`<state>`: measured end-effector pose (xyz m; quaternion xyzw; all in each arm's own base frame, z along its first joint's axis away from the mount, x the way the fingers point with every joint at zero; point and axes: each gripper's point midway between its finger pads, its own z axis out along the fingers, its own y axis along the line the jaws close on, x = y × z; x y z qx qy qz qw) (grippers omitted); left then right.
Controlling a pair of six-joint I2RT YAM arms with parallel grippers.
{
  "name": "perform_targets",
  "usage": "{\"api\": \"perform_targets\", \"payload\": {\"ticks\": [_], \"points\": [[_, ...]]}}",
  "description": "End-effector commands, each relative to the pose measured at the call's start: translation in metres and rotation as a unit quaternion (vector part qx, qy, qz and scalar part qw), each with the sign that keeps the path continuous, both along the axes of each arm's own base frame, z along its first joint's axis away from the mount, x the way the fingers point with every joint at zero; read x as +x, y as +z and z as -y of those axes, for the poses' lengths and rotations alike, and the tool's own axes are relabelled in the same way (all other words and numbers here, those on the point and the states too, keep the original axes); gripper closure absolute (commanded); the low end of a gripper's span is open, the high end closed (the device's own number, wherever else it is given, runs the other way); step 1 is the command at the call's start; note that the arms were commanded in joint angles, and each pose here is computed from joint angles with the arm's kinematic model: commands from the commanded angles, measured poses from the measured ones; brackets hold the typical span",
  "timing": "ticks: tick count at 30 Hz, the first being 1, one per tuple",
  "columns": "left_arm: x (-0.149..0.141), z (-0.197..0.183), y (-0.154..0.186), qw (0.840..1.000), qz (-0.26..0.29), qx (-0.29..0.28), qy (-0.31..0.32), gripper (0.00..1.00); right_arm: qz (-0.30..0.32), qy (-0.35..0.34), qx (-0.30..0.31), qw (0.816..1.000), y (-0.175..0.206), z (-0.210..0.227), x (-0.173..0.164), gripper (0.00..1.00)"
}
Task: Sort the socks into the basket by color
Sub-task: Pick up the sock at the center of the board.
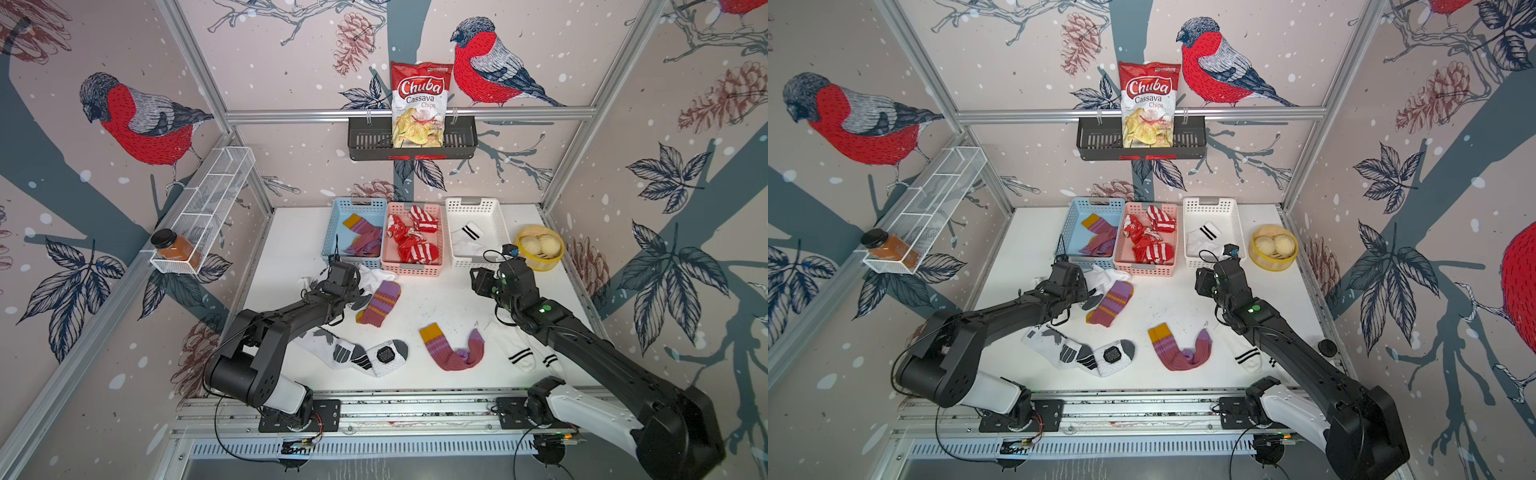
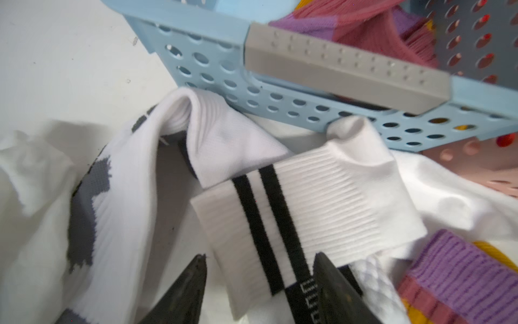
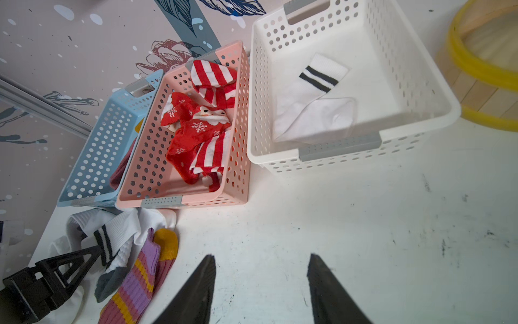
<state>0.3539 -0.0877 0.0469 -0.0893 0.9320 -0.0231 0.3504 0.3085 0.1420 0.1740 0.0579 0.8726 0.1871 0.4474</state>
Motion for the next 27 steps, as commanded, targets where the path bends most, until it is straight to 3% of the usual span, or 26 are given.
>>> {"api": "perform_targets", "payload": {"ticks": [1,4,6,14,25,27], "points": [[0.003,-0.003,-0.001,1.000,-0.005,0.007,0.000,0.39,0.004,-0.004,0.014,1.000,0.001,-0.001,-0.001,0.45],[0.006,-0.002,-0.003,1.000,-0.002,0.006,-0.005,0.42,0.005,-0.005,0.015,1.000,0.001,0.000,-0.003,0.45],[0.010,0.000,-0.002,1.000,0.000,0.001,-0.011,0.50,0.005,-0.005,0.016,1.000,-0.001,0.001,-0.005,0.46],[0.012,0.006,-0.006,1.000,-0.006,-0.003,-0.025,0.99,0.002,-0.006,0.017,1.000,-0.005,0.002,-0.007,0.48],[0.003,0.000,0.008,1.000,0.008,-0.003,-0.016,1.00,0.009,-0.008,0.022,1.000,-0.003,0.004,-0.009,0.48],[0.003,-0.005,0.010,1.000,0.009,0.006,-0.009,0.82,0.008,-0.007,0.023,1.000,-0.004,0.003,-0.009,0.47]]}}
